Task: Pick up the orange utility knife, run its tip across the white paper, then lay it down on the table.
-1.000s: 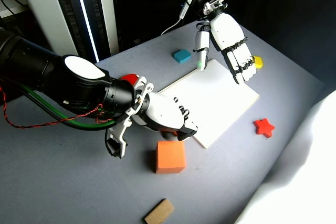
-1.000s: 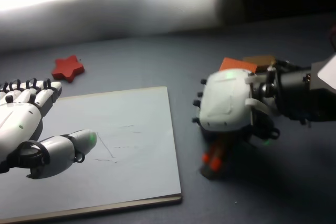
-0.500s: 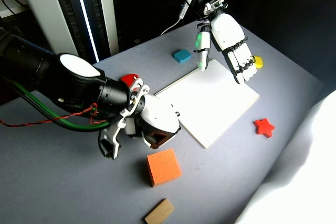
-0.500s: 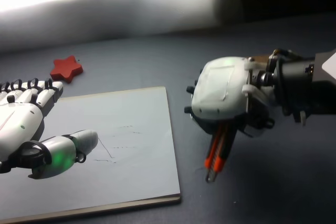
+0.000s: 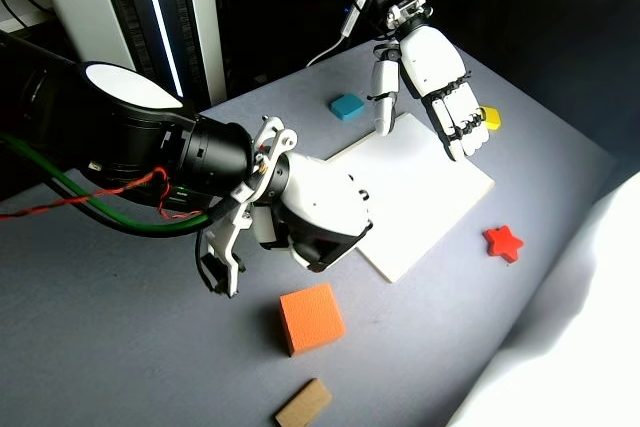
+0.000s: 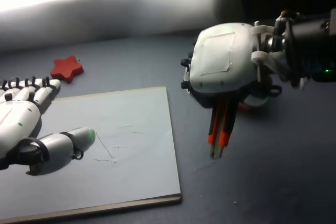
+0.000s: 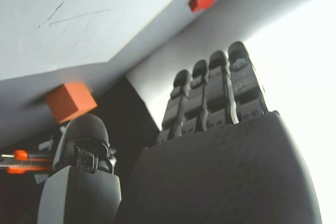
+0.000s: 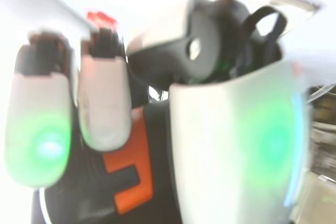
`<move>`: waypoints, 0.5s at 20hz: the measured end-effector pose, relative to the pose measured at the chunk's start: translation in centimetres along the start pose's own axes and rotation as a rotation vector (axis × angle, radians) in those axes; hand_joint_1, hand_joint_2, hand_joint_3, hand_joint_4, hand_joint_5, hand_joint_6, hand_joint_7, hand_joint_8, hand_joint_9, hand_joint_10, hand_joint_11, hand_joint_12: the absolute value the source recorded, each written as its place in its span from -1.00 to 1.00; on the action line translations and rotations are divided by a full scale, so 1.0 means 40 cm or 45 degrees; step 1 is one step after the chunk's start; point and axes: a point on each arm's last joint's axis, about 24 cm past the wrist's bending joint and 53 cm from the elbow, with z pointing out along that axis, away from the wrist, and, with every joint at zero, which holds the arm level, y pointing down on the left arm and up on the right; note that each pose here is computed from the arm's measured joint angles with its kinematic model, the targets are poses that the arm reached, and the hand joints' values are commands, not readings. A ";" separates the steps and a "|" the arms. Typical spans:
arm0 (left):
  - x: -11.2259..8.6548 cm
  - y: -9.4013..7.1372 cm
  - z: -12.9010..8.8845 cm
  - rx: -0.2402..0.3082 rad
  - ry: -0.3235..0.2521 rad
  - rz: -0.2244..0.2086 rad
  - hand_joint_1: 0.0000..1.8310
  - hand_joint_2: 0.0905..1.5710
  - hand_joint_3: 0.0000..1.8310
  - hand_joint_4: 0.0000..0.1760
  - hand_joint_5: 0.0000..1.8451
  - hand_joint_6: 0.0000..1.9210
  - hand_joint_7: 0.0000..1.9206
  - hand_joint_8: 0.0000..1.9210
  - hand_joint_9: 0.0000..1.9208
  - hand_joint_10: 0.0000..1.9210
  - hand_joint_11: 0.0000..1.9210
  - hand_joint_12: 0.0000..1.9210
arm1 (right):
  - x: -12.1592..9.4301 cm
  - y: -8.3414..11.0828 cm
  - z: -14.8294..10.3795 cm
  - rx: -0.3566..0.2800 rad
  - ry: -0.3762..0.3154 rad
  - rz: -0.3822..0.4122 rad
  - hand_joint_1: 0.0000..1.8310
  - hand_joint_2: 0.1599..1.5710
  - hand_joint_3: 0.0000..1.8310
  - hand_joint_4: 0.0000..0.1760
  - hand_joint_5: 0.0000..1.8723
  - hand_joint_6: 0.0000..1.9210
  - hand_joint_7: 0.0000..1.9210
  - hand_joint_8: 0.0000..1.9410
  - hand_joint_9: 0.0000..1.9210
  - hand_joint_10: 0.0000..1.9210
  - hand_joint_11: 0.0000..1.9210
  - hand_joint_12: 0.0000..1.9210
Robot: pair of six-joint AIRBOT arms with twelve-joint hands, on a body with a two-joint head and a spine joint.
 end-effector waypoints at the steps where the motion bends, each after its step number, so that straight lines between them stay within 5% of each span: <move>1: -0.003 0.001 0.002 0.001 -0.005 0.000 -1.00 0.55 -1.00 -1.00 -1.00 -1.00 -1.00 -1.00 -1.00 -1.00 -0.98 -0.98 | -0.030 -0.007 -0.005 -0.005 -0.076 -0.117 0.64 0.12 0.00 1.00 0.70 1.00 0.89 1.00 1.00 1.00 1.00 1.00; 4: -0.013 0.010 0.011 -0.007 -0.016 -0.001 -1.00 0.55 -1.00 -1.00 -1.00 -1.00 -1.00 -1.00 -1.00 -1.00 -0.98 -0.98 | -0.034 -0.034 0.005 0.086 -0.190 -0.276 0.63 0.14 -0.03 1.00 0.70 1.00 0.89 1.00 1.00 1.00 1.00 1.00; 7: -0.031 0.026 0.022 -0.025 -0.041 0.000 -1.00 0.55 -1.00 -1.00 -1.00 -1.00 -1.00 -1.00 -1.00 -1.00 -0.98 -0.98 | -0.001 0.002 0.034 0.055 -0.296 -0.446 0.66 0.11 -0.04 1.00 0.70 1.00 0.88 1.00 1.00 1.00 1.00 1.00; 10: -0.040 0.038 0.032 -0.037 -0.049 0.007 -1.00 0.54 -1.00 -1.00 -1.00 -1.00 -0.99 -1.00 -1.00 -1.00 -0.98 -0.98 | -0.060 0.025 0.067 0.100 -0.541 -0.587 0.63 0.14 -0.02 1.00 0.66 1.00 0.86 1.00 1.00 1.00 1.00 1.00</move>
